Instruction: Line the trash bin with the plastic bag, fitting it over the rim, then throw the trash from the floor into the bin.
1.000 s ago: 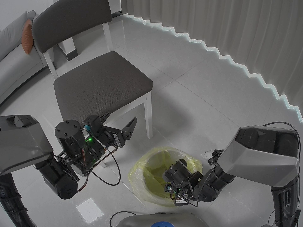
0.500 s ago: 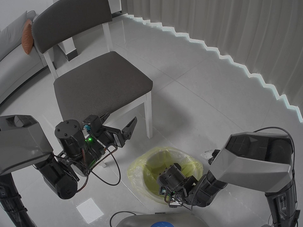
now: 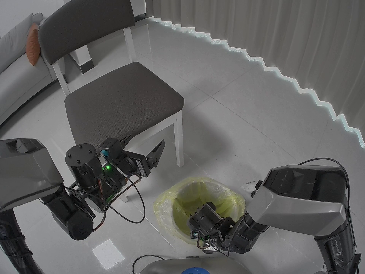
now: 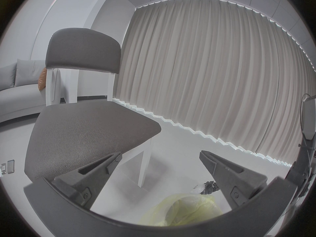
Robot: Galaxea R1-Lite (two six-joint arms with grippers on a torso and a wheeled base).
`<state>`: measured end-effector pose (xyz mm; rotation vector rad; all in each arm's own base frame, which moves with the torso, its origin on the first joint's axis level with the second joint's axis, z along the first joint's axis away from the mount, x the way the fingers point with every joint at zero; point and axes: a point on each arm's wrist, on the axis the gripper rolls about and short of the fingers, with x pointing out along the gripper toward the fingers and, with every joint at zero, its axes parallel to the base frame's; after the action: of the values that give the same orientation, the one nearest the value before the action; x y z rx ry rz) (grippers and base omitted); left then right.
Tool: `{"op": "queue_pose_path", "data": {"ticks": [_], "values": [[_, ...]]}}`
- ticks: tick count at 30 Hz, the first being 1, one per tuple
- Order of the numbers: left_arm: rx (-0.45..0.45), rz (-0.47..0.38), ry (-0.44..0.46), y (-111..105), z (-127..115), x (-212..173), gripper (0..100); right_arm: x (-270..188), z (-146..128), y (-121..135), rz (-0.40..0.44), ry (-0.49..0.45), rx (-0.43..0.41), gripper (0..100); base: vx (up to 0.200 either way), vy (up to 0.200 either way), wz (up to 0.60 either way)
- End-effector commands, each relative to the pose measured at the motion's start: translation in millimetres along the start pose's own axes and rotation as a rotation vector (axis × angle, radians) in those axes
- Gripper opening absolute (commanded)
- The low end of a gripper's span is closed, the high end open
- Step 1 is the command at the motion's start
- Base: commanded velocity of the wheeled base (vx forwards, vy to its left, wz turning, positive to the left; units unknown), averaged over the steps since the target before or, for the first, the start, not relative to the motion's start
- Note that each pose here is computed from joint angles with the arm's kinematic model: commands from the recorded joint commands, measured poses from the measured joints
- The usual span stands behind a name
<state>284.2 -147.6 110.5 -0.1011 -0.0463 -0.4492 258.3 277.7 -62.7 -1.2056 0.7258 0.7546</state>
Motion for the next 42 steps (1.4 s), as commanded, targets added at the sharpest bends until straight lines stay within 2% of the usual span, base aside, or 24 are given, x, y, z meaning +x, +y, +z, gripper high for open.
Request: {"op": "queue_pose_path", "data": {"ticks": [1,13,24,35,42], "values": [[-0.001,-0.001,-0.017,0,2,0,100,2,0,2,0.003,0.003,-0.003,100,0.0,0.0,0.0],[-0.001,0.0,-0.017,0,2,0,100,18,7,-23,-0.05,-0.015,0.06,100,0.0,0.0,0.0],[-0.001,0.001,-0.016,0,1,0,100,26,8,-34,-0.083,-0.006,0.088,100,0.0,0.0,0.0],[-0.001,0.0,-0.017,0,2,0,100,19,6,-20,-0.058,-0.004,0.061,100,0.0,0.0,0.0],[-0.001,-0.001,-0.017,0,2,-1,100,-5,3,-21,-0.051,-0.017,0.053,100,0.0,0.0,0.0]]}}
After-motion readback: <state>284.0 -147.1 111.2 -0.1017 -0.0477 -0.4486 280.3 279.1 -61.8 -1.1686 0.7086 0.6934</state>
